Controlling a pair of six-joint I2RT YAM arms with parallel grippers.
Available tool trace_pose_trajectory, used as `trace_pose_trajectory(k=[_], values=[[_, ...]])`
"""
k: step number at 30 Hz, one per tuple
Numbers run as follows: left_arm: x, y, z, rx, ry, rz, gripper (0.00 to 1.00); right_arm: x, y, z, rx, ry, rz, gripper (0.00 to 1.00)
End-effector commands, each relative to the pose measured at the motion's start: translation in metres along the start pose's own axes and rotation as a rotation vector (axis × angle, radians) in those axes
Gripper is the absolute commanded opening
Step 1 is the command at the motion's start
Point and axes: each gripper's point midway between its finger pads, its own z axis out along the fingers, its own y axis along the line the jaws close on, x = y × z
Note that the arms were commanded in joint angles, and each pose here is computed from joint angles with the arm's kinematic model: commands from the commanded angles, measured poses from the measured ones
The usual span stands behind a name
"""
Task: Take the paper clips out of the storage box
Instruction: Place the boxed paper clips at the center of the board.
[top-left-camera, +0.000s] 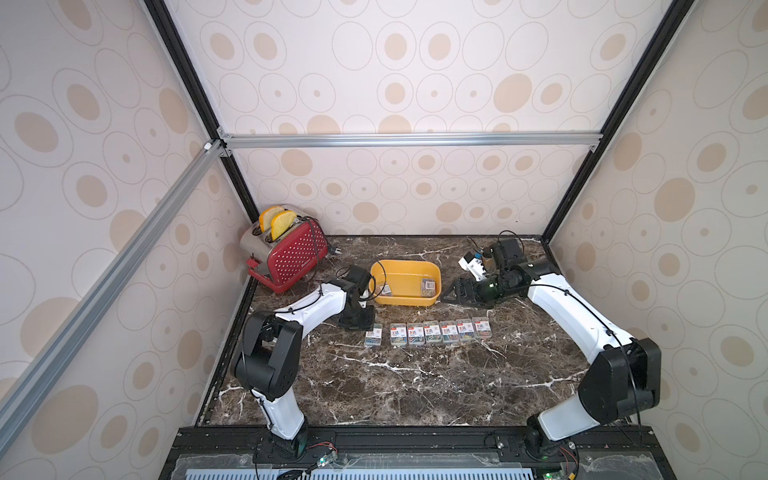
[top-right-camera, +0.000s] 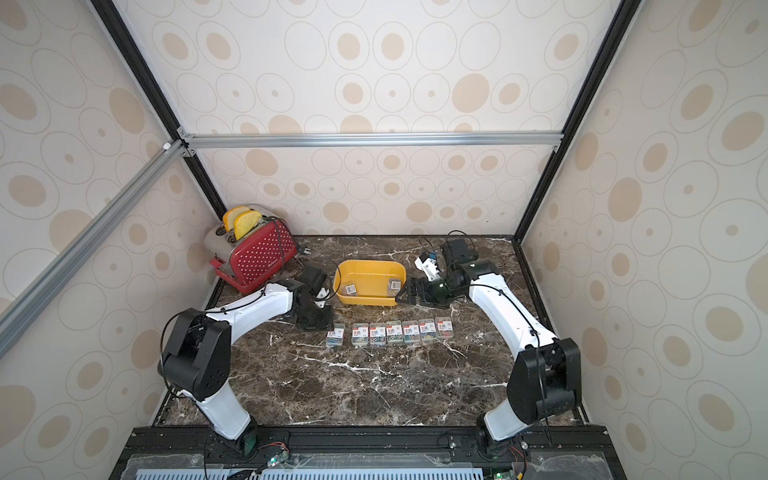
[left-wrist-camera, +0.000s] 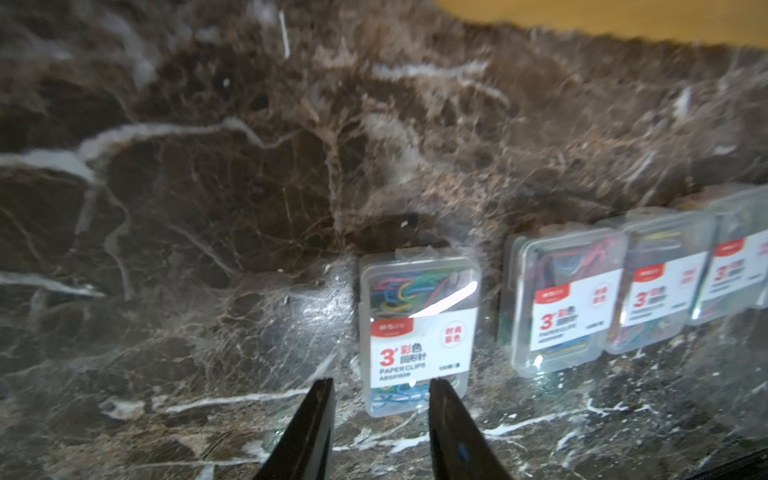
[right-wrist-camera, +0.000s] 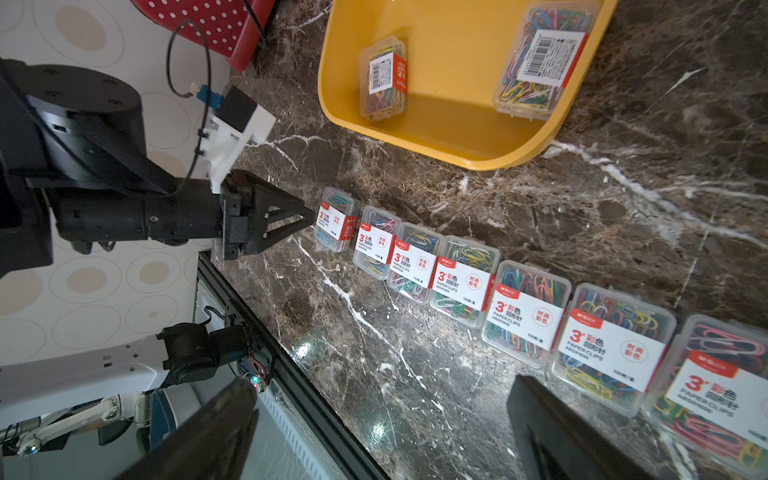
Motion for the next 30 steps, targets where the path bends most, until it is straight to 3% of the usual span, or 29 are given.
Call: trace_pose_trajectory(k=[1, 9, 20, 30], values=[[-0.002, -0.001, 0.002, 0.018, -0.022, -0.030, 0.43, -0.001, 0.000, 0.001, -0.006, 0.010, -0.007, 1.00], [-0.005, -0.006, 0.012, 0.044, -0.018, -0.025, 0.42, -0.001, -0.001, 0.004, -0.016, 0.013, 0.000, 1.00], [0.001, -0.018, 0.027, 0.118, -0.032, -0.052, 0.30, 0.001, 0.000, 0.005, -0.026, 0.019, 0.007, 1.00], [0.001, -0.024, 0.029, 0.124, -0.035, -0.043, 0.29, 0.002, 0.000, 0.006, -0.030, 0.019, 0.010, 1.00]])
